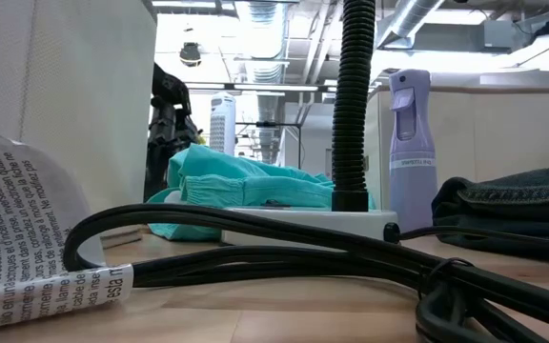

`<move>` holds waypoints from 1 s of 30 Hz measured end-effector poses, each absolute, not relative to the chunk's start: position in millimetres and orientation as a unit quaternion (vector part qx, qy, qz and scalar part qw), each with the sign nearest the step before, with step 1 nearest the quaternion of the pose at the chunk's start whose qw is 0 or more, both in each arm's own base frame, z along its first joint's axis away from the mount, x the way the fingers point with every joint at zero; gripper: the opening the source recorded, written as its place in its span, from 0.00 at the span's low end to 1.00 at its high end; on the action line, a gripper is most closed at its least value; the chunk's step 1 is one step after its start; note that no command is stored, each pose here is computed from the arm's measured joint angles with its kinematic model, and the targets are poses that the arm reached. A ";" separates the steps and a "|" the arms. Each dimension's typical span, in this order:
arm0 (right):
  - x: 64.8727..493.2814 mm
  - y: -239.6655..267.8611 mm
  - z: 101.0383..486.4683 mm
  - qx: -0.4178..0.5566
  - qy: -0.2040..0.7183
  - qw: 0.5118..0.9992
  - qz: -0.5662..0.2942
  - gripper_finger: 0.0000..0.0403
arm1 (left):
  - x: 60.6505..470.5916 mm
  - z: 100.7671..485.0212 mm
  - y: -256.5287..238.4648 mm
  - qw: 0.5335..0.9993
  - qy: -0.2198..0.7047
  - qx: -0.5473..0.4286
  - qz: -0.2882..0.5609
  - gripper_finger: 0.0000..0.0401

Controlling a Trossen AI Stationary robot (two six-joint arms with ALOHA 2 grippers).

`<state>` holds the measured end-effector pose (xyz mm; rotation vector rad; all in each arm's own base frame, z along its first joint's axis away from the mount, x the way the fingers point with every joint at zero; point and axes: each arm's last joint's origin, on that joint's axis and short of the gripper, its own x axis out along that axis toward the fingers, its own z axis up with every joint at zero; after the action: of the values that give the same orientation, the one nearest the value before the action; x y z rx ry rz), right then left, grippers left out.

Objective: Sort clothes
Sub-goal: Put the black jeans into the bottom laundry organizer

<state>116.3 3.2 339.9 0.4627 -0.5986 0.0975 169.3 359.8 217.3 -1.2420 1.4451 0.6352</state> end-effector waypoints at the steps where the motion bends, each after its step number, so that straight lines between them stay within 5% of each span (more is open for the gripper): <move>1: 116.3 3.2 339.9 0.226 -0.292 0.928 0.047 0.02 | 169.7 221.0 358.4 0.541 0.606 -0.518 0.267 0.00; 30: 116.8 3.3 339.1 0.225 -0.287 0.930 0.046 0.02 | 156.6 382.5 254.2 0.696 0.497 -0.394 0.337 0.00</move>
<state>116.8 3.3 339.1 0.4606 -0.5885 0.0942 156.6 254.2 382.5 -0.8785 1.1088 0.7523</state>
